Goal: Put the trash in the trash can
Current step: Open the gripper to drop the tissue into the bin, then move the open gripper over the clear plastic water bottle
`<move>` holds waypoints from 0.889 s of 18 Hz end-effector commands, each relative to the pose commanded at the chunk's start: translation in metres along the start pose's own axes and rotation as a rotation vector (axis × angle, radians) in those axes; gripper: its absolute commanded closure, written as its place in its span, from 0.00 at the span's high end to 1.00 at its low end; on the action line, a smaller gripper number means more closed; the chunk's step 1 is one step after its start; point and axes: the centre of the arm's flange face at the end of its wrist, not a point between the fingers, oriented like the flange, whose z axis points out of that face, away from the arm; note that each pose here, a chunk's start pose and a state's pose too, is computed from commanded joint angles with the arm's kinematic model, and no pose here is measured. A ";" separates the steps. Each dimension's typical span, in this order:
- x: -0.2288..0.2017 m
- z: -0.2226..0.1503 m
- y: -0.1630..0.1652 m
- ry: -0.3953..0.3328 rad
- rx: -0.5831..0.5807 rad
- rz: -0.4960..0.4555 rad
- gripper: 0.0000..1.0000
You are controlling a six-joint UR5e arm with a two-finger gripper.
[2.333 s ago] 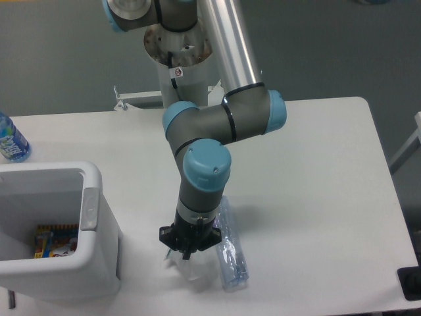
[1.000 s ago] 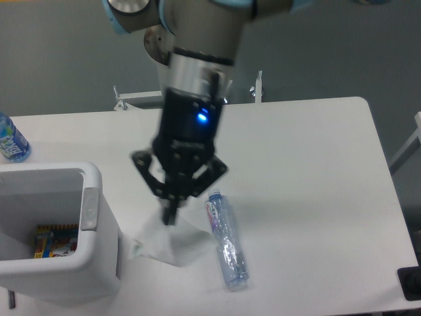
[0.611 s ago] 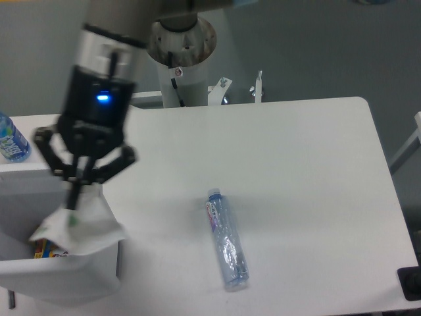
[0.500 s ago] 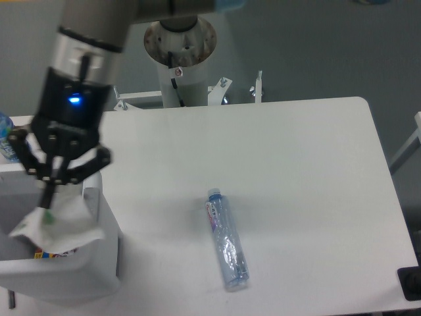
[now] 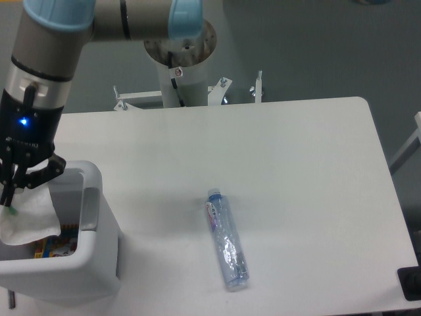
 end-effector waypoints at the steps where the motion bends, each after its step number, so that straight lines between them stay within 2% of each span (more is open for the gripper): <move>1: -0.001 0.001 0.000 -0.002 0.000 0.002 0.22; 2: -0.001 0.000 -0.001 -0.002 0.003 0.003 0.43; 3: 0.000 -0.002 -0.002 -0.002 0.006 0.005 0.58; 5: 0.002 -0.005 -0.004 -0.003 0.010 0.007 0.72; 8: -0.001 -0.005 -0.004 -0.021 0.011 0.005 0.81; 10: -0.018 -0.008 -0.007 -0.036 0.015 -0.018 0.83; 16: -0.130 -0.060 -0.041 -0.131 0.114 -0.150 0.91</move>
